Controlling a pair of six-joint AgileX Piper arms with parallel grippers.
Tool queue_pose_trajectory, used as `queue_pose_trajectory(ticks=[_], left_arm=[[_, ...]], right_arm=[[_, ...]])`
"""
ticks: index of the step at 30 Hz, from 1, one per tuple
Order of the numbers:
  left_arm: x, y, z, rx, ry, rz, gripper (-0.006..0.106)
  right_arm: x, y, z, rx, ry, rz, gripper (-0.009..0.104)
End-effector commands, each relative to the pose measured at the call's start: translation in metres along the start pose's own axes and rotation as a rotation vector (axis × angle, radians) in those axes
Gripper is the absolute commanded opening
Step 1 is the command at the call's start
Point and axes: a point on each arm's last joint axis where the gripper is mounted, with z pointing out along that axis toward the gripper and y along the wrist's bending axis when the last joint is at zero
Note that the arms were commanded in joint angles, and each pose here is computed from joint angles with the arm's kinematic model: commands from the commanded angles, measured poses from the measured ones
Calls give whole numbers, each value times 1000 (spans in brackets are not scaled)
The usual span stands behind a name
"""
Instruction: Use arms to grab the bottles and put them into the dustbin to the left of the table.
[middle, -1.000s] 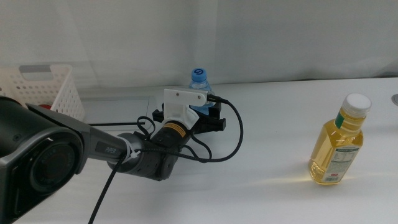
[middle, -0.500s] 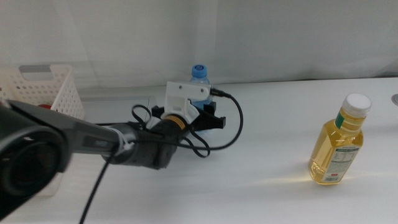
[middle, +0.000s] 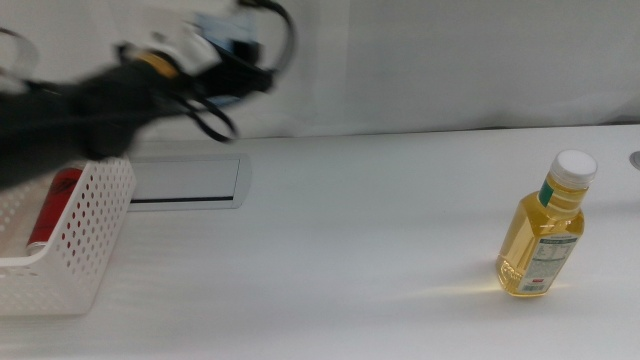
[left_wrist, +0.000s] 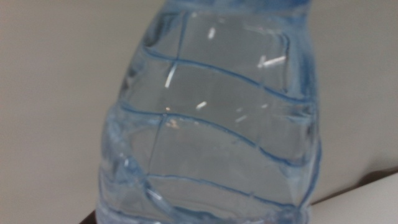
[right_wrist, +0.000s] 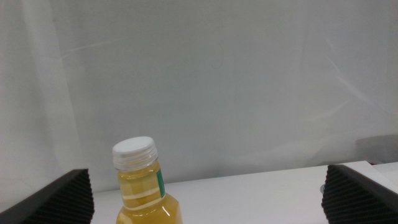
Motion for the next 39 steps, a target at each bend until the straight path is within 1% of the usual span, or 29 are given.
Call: queue_pose_trajectory(ticks=[1, 6, 9, 11, 12, 16, 19, 27, 39], left_arm=[[-29, 21, -33, -39, -20, -18, -3], [-44, 64, -83, -135, 83, -64, -3], [-44, 87, -107, -193, 201, -111, -3], [-42, 105, -116, -245, 269, -196, -3], [-42, 112, -120, -269, 293, -215, -3], [-33, 144, -129, -417, 403, -265, -3], [-24, 157, -127, -469, 452, -279, -3], [29, 176, -81, -450, 678, -330, -3], [86, 190, -39, -434, 811, -363, -3]], right_arm=[[11, -2, -2, 9, 0, -9, 103], [11, -2, -2, 9, 0, -9, 103], [11, -2, -2, 9, 0, -9, 103], [11, -2, -2, 9, 0, -9, 103], [11, -2, -2, 9, 0, -9, 103], [11, -2, -2, 9, 0, 7, 103], [11, -2, -2, 9, -2, 7, 103], [11, -2, -2, 9, -2, 7, 103], [11, -2, -2, 9, 0, 7, 103]])
